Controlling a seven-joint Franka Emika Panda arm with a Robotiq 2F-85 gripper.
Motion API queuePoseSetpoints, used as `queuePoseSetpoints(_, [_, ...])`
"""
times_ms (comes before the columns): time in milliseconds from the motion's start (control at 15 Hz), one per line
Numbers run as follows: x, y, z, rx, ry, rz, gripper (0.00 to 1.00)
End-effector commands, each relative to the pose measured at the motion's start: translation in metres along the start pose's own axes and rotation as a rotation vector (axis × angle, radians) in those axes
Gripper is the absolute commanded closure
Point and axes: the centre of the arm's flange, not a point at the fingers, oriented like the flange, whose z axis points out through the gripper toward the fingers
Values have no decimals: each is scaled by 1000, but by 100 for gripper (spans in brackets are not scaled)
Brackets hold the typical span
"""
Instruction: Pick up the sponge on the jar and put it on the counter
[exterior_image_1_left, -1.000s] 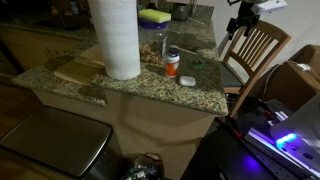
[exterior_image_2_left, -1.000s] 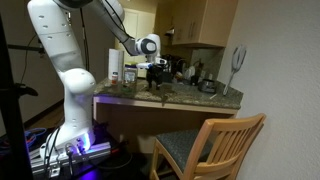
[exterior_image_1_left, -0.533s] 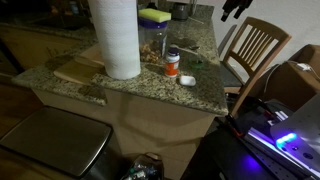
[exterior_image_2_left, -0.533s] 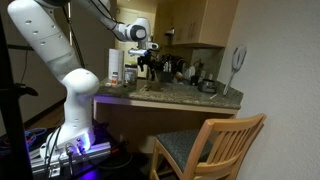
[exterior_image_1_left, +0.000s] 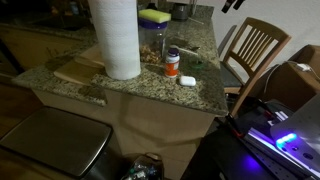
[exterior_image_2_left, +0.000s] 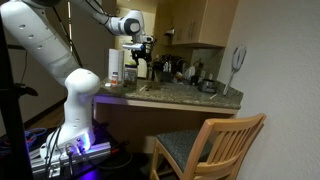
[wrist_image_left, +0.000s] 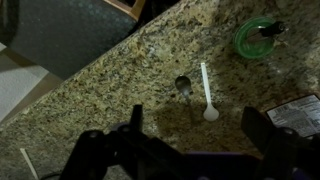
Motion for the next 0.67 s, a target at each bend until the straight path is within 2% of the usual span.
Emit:
queuePoseSetpoints(0, [7, -25, -5, 14, -26, -178, 0])
queuePoseSetpoints(200, [20, -60, -41, 89, 72, -297, 0])
queuePoseSetpoints(267, [30, -71, -48, 95, 103, -290, 0])
queuePoseSetpoints(333, [38, -84, -55, 144, 117, -288, 0])
queuePoseSetpoints(467, [37, -99, -68, 168, 96, -289, 0])
queuePoseSetpoints(533, [26, -91, -61, 132, 122, -276, 0])
queuePoseSetpoints(600, [28, -98, -66, 144, 121, -284, 0])
